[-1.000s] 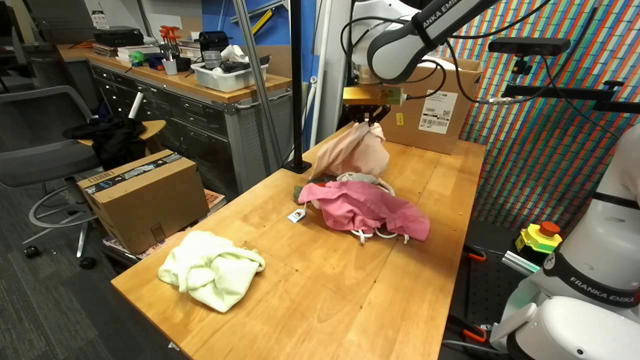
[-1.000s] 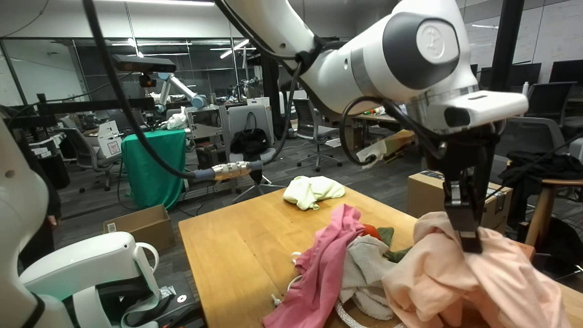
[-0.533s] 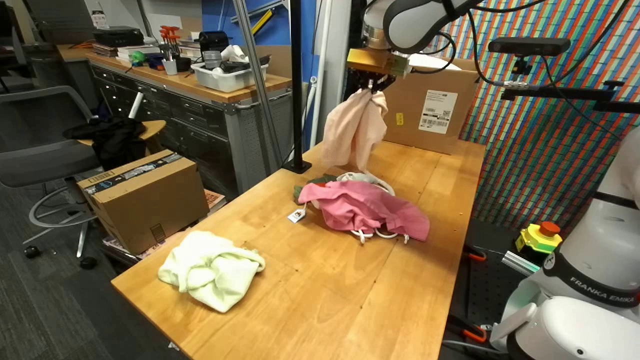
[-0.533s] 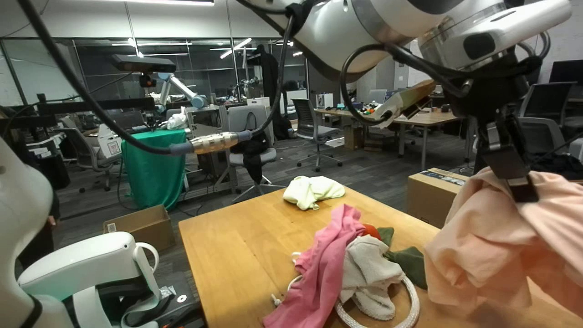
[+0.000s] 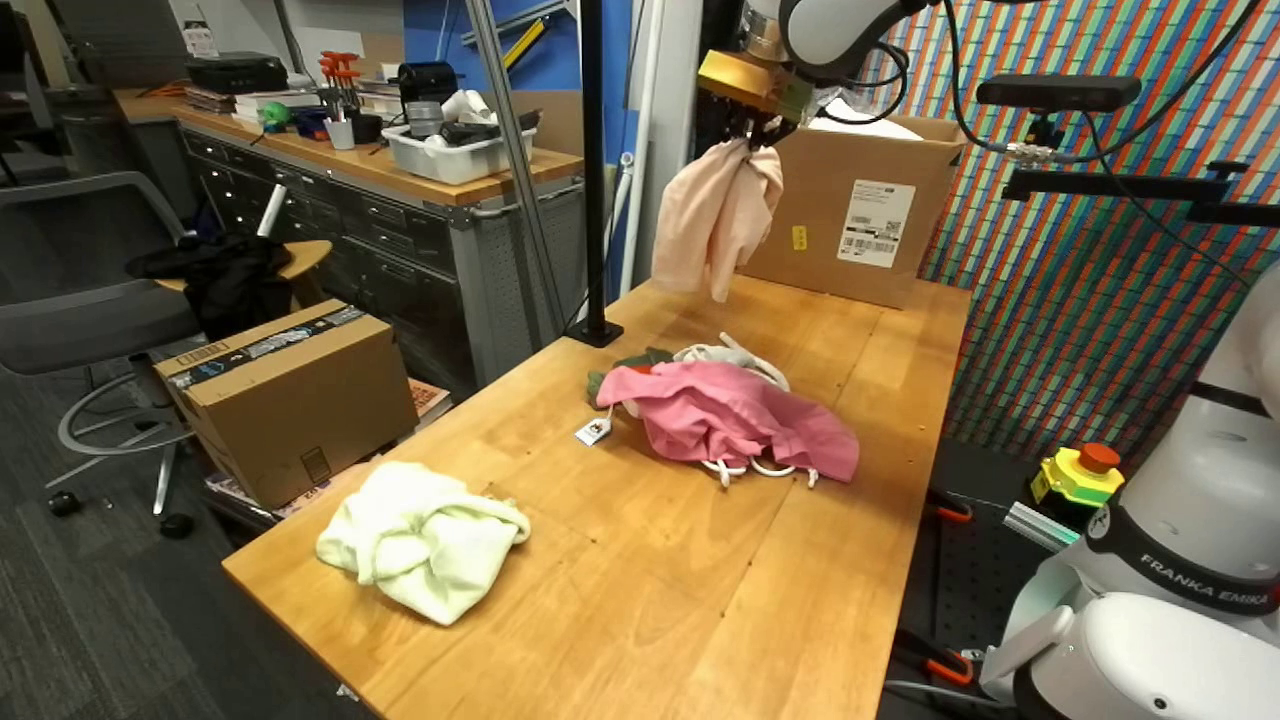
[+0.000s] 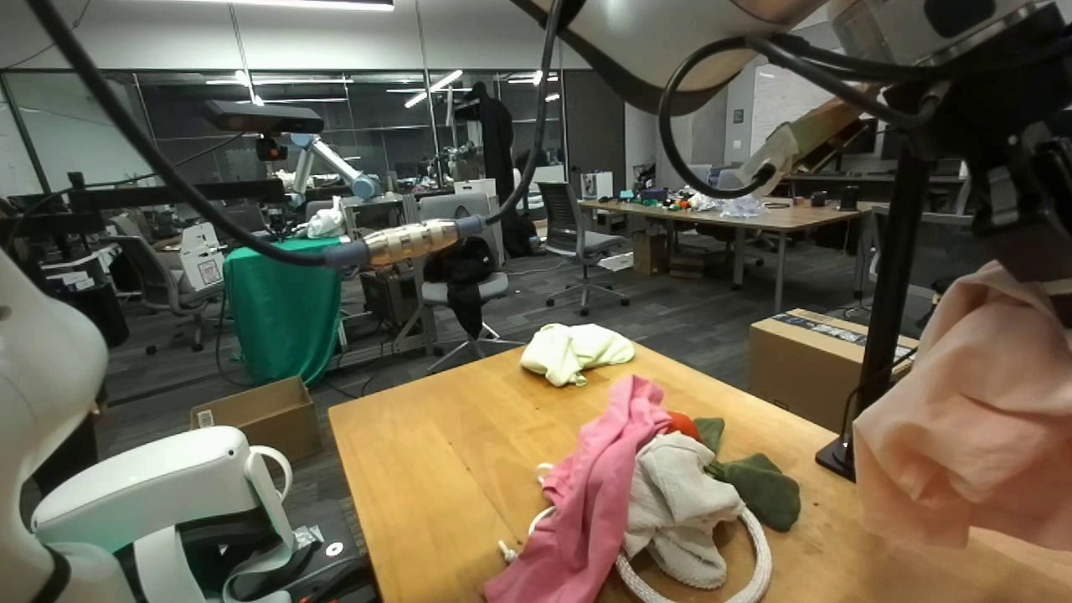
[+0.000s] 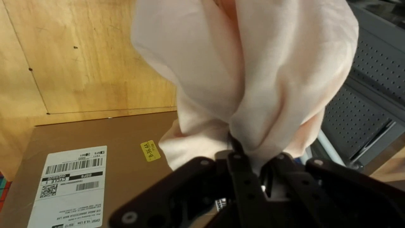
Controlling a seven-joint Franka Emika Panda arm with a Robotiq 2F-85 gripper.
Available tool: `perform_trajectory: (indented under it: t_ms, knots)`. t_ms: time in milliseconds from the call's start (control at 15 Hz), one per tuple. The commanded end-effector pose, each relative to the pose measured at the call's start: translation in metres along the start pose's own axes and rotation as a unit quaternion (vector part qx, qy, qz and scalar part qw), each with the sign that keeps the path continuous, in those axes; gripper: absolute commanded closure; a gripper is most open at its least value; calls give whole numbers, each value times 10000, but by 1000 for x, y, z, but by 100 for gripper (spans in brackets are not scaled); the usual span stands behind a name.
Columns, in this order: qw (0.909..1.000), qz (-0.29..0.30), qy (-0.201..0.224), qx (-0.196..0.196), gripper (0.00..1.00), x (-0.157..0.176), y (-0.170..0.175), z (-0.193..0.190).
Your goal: Separate all the objects on the heap
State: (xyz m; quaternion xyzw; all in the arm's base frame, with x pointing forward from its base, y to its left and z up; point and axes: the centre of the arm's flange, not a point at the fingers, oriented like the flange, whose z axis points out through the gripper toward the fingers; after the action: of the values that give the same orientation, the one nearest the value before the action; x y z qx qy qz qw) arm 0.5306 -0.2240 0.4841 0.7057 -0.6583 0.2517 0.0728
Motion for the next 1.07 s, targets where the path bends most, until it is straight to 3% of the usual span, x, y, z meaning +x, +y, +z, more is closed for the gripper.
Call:
perform_trajectory:
  t_ms: [0, 267, 867, 933, 1000]
  knots:
    - [9988, 339, 310, 175, 95, 20, -9, 0]
    - [9944, 715, 662, 400, 95, 27, -15, 16]
    - [9693, 1235, 2056, 534, 96, 27, -16, 55]
    - [9691, 1193, 2104, 488, 64, 27, -15, 57]
    - [9706, 1117, 2089, 430, 61, 26, -13, 57]
